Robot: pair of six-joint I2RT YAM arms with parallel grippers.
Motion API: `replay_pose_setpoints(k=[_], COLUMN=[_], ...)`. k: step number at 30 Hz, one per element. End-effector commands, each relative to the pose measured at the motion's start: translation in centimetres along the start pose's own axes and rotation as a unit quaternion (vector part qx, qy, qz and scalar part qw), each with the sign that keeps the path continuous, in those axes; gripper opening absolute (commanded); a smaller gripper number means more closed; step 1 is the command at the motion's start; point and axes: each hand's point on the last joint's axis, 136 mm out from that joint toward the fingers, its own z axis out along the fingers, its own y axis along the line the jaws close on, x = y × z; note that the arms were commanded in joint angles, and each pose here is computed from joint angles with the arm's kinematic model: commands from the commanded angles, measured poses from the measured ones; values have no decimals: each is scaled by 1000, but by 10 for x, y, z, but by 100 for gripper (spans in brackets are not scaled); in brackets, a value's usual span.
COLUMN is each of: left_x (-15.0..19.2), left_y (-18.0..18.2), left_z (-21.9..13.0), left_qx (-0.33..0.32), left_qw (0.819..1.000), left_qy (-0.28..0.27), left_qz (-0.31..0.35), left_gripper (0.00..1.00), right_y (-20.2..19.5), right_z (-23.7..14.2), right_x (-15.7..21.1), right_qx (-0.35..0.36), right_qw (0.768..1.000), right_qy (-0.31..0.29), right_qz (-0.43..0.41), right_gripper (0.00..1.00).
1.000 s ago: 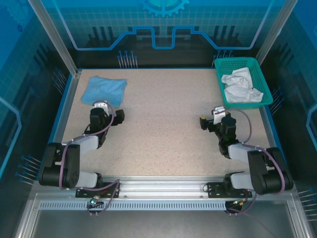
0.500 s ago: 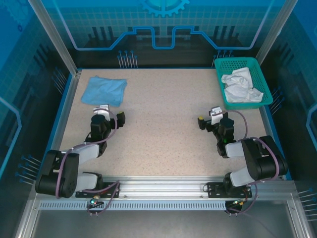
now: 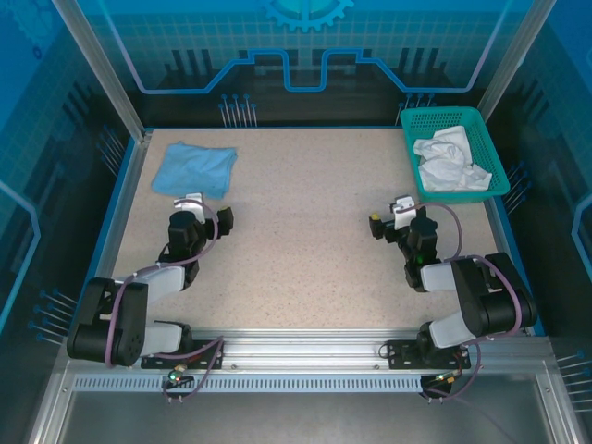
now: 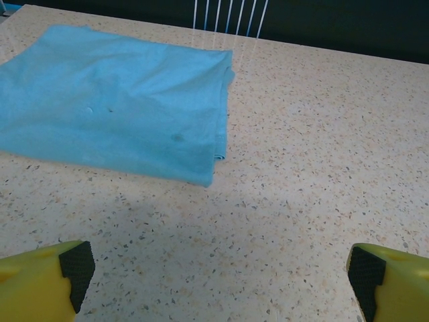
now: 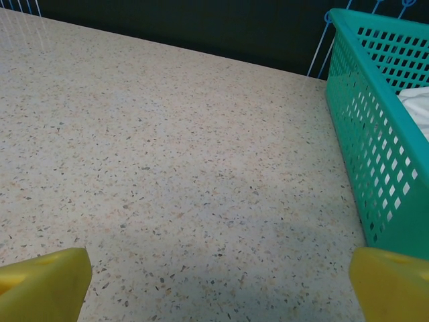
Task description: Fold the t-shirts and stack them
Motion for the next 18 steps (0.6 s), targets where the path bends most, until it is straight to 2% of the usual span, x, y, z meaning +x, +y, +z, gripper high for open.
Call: replay_pose_setpoints(k=[1,7,11,13,18], left_x=[-12,-18,-19,-16,-3], left_y=[-3,13,21,20,19], left_z=[-1,-7,9,14,19], left_qx=[6,-34,-8,-4,9], left_qw=[1000,999,999,999,997], left_qy=[-14,-29,-31,-31,-75], left_qz=[-2,31,1,7,22], left_gripper=[99,99,99,99,99], right_y=[-1,0,-1,0,-2], right_z=[3,3,4,4,6], right_x=[-5,-4,-4,-4,-3], right_qx=[0,-2,-2,-3,-1], right_qw=[1000,1000,1000,1000,1000], right_qy=[-3,-3,-1,-2,6], right_qz=[1,1,1,1,5], right_gripper=[100,100,100,100,100])
